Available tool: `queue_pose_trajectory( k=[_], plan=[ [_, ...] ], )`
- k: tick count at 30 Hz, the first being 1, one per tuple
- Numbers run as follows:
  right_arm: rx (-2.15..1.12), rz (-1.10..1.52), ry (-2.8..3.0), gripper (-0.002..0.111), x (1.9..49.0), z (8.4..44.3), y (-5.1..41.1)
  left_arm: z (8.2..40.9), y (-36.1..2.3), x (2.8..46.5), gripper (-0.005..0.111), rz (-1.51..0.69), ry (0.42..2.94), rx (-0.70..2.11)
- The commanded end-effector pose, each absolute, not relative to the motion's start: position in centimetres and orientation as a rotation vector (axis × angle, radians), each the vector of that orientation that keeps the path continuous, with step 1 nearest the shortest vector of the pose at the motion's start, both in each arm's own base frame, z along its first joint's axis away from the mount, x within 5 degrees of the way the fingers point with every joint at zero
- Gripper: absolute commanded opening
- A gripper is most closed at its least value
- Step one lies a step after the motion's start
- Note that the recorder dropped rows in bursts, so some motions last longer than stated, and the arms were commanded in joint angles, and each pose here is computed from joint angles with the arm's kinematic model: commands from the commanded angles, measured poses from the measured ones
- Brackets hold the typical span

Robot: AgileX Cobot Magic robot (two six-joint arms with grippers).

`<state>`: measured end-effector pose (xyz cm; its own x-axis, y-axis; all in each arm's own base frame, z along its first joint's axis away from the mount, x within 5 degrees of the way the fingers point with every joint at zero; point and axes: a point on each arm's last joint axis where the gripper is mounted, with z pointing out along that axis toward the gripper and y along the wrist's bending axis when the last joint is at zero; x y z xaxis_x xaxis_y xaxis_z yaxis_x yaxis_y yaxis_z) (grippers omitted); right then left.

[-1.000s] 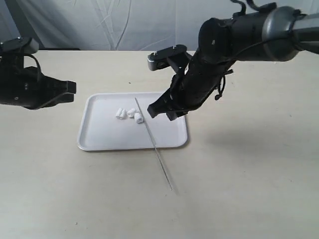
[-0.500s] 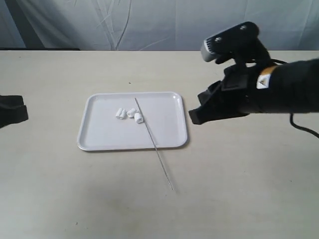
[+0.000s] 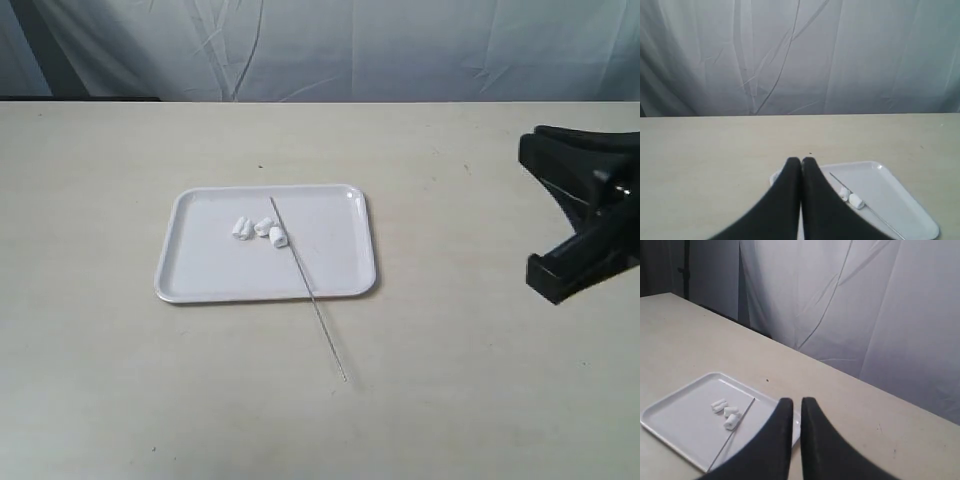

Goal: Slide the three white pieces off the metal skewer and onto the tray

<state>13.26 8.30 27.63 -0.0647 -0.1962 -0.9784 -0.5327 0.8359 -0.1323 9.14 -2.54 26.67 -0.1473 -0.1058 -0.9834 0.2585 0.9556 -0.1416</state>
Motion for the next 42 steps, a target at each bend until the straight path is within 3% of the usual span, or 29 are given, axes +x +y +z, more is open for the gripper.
queue_pose_trajectory(
  k=[1,6,29,35,42],
  plan=[
    [-0.574,0.288,1.675,0.007,11.7,27.2,6.9,25.7,-2.6,8.7,0.0,-0.271,1.71,0.187],
    [-0.599,0.295,1.707,0.007,10.6,27.2,6.3,25.0,-3.5,8.3,0.0,-0.32,1.762,0.315],
    [-0.544,0.29,1.668,0.007,9.6,27.9,5.3,25.3,-3.5,8.0,0.0,-0.31,1.734,0.324],
    [-0.469,0.097,1.793,0.007,8.7,27.1,2.9,24.5,-2.8,6.2,0.0,-0.12,1.629,0.421],
    [-0.299,0.004,1.747,0.029,7.3,27.7,1.4,20.4,-2.4,5.1,0.0,-0.05,1.594,0.42]
  ],
)
